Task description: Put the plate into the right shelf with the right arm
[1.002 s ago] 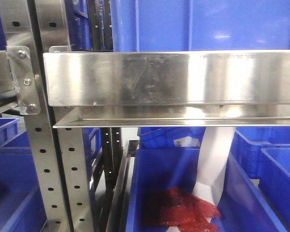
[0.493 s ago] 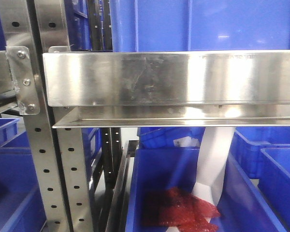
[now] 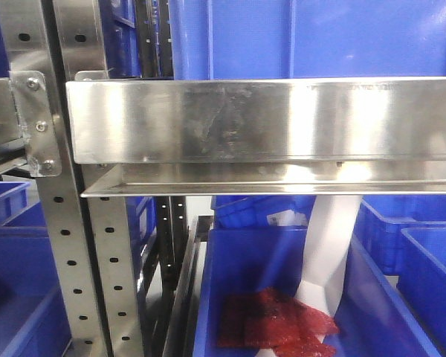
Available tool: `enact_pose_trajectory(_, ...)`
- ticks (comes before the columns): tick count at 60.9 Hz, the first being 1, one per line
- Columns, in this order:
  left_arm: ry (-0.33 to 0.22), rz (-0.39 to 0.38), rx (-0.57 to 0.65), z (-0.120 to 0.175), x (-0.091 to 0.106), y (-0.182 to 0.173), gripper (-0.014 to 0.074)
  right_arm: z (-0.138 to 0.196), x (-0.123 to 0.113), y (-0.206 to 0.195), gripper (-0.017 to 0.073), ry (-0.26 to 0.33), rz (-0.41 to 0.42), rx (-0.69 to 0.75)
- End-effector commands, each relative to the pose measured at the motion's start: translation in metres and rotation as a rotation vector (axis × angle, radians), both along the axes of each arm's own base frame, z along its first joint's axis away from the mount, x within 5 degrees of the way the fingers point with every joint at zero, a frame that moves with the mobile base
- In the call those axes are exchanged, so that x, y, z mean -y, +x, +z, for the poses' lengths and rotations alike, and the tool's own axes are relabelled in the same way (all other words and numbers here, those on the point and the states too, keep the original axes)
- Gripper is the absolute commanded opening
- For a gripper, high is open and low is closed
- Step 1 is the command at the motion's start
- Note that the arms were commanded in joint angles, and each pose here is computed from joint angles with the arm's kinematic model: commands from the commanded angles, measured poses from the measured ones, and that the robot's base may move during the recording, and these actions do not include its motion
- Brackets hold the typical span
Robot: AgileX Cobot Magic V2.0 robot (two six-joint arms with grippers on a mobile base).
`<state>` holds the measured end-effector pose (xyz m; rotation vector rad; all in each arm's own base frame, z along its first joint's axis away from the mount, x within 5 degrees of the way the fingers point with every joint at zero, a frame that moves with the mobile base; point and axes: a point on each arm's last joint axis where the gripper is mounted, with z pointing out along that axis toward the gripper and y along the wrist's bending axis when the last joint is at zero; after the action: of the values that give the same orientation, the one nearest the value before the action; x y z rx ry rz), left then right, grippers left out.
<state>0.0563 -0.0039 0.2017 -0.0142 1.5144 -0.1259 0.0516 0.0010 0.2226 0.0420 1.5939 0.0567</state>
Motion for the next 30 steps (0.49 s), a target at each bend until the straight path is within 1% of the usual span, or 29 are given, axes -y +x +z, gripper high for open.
enact_pose_trajectory(1, -0.012, 0.000, 0.092, 0.006, 0.000, -0.001, -0.0047, 0.004, 0.001, 0.000, 0.0047, -0.002, -0.017, 0.149)
enact_pose_trajectory(6, -0.012, 0.000, 0.092, 0.006, 0.000, -0.001, -0.0047, -0.006, 0.002, 0.002, 0.0047, 0.000, -0.022, 0.180)
enact_pose_trajectory(8, -0.012, 0.000, 0.092, 0.006, 0.000, -0.001, -0.0047, -0.009, 0.002, 0.003, 0.0047, 0.010, -0.023, 0.197)
enact_pose_trajectory(10, -0.012, 0.000, 0.092, 0.006, 0.000, -0.001, -0.0047, -0.009, 0.002, 0.003, 0.0047, 0.020, -0.022, 0.190)
enact_pose_trajectory(30, -0.012, 0.000, 0.092, 0.006, 0.000, -0.001, -0.0047, -0.008, 0.002, 0.003, 0.0047, 0.020, -0.022, 0.195)
